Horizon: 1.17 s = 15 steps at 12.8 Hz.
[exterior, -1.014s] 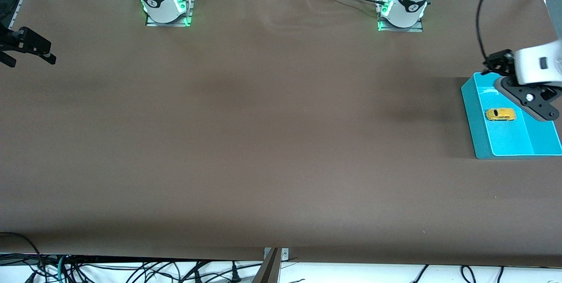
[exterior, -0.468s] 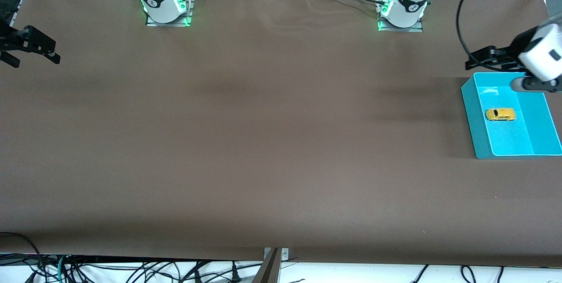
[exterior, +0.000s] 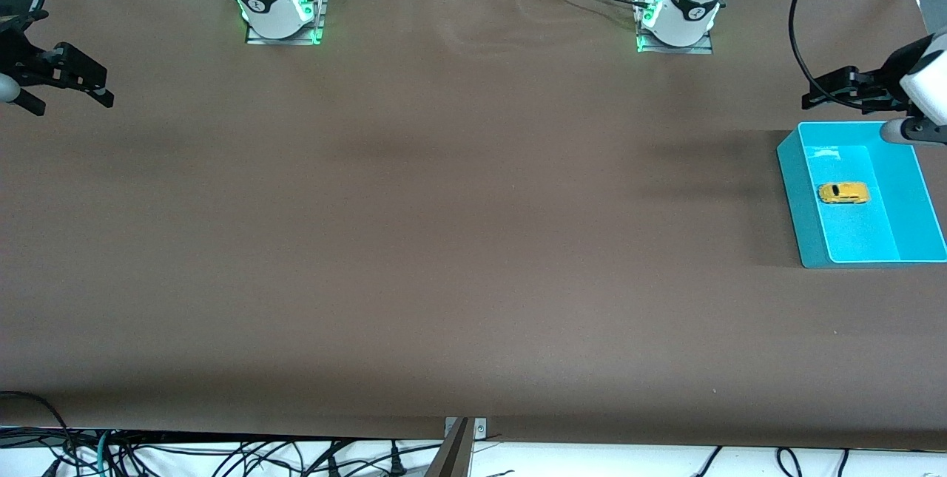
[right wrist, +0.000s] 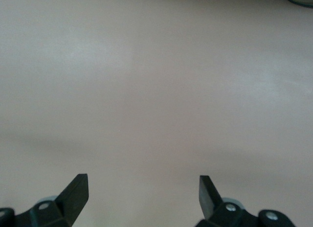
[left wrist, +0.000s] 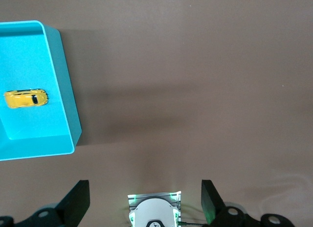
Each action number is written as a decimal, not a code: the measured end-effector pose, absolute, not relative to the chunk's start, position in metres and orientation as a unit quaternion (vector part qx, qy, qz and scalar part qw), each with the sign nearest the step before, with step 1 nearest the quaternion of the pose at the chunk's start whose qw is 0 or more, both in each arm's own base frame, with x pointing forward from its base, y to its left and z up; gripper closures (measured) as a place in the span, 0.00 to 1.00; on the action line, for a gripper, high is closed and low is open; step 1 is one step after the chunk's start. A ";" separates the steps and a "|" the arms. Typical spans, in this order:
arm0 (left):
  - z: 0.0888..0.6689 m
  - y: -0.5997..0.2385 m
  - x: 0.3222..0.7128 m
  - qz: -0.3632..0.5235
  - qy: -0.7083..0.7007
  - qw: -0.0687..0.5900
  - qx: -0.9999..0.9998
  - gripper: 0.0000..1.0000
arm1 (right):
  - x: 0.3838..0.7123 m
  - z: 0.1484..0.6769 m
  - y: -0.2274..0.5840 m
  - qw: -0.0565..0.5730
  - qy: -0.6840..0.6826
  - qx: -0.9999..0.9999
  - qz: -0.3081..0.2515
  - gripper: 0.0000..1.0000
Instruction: Wind and store yellow beetle car
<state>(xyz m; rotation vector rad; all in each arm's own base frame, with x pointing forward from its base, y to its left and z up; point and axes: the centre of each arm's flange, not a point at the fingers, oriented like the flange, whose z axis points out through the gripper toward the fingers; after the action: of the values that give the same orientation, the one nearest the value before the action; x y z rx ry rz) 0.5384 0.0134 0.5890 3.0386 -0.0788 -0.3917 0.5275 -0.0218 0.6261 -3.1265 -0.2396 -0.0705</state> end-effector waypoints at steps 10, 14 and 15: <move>0.574 -0.007 0.542 -0.144 -0.045 0.037 0.988 0.00 | 0.524 0.640 -0.015 0.012 -0.080 -0.996 -0.030 0.00; 0.576 -0.007 0.543 -0.142 -0.045 0.037 0.988 0.00 | 0.524 0.644 -0.014 0.015 -0.080 -0.996 -0.033 0.00; 0.576 -0.007 0.543 -0.141 -0.045 0.037 0.988 0.00 | 0.525 0.644 -0.014 0.015 -0.080 -0.996 -0.033 0.00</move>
<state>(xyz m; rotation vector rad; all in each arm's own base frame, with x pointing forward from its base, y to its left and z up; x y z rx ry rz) 0.5426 -0.0070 0.5759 3.0329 -0.1375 -0.4338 0.5245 -0.0144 0.6435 -3.1003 -0.2503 -0.1026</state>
